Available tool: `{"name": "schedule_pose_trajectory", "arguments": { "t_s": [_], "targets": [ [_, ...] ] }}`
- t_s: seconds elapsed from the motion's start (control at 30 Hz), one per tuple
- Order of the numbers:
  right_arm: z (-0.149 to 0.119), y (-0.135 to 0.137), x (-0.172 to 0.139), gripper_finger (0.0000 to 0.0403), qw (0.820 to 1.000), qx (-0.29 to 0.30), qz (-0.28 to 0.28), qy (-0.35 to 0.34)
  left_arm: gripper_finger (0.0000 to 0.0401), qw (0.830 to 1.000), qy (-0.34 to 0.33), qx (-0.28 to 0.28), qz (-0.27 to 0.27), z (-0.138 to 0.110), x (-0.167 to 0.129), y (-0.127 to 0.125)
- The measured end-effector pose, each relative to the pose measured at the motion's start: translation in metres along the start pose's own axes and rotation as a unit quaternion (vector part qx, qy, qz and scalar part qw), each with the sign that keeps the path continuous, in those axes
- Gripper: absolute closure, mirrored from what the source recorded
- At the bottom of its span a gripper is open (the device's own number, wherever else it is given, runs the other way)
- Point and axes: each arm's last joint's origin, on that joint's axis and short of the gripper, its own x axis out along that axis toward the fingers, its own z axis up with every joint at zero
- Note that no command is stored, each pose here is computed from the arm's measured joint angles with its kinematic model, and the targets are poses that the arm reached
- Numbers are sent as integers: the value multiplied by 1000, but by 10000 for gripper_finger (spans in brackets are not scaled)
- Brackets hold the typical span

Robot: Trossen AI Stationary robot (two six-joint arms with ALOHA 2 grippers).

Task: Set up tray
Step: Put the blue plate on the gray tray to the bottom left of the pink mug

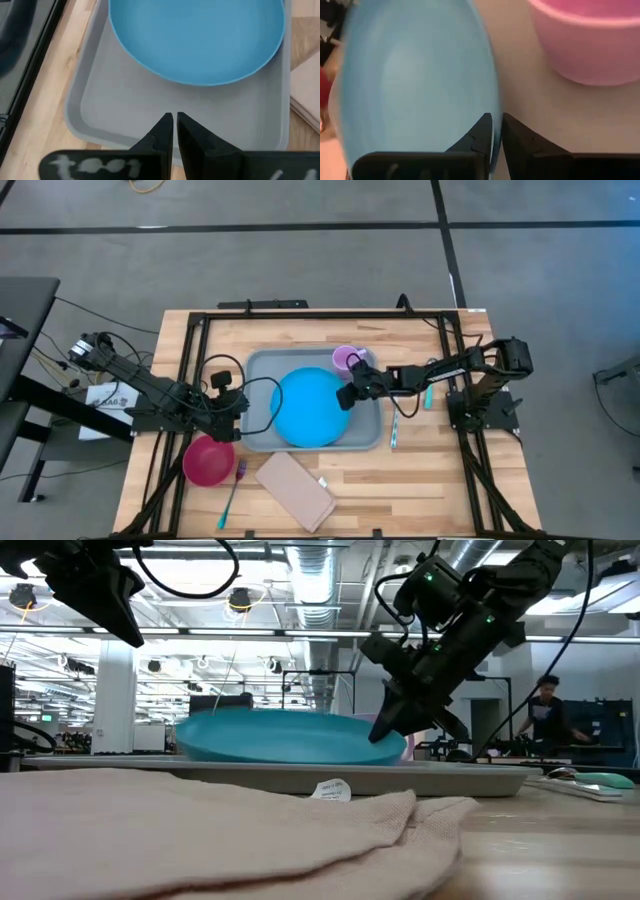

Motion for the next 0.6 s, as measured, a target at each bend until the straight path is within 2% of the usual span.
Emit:
{"name": "schedule_pose_trajectory", "arguments": {
  "t_s": [0.23, 0.6],
  "targets": [
    [0, 0, 0, 334, 1000, -18, 2, 0, 388, 1000, 0, 0, 0, 0, 0, 0],
    [-2, 0, 0, 308, 999, -25, 13, 22, 388, 1000, 0, -1, 0, 0, 0, 0]
  ]
}}
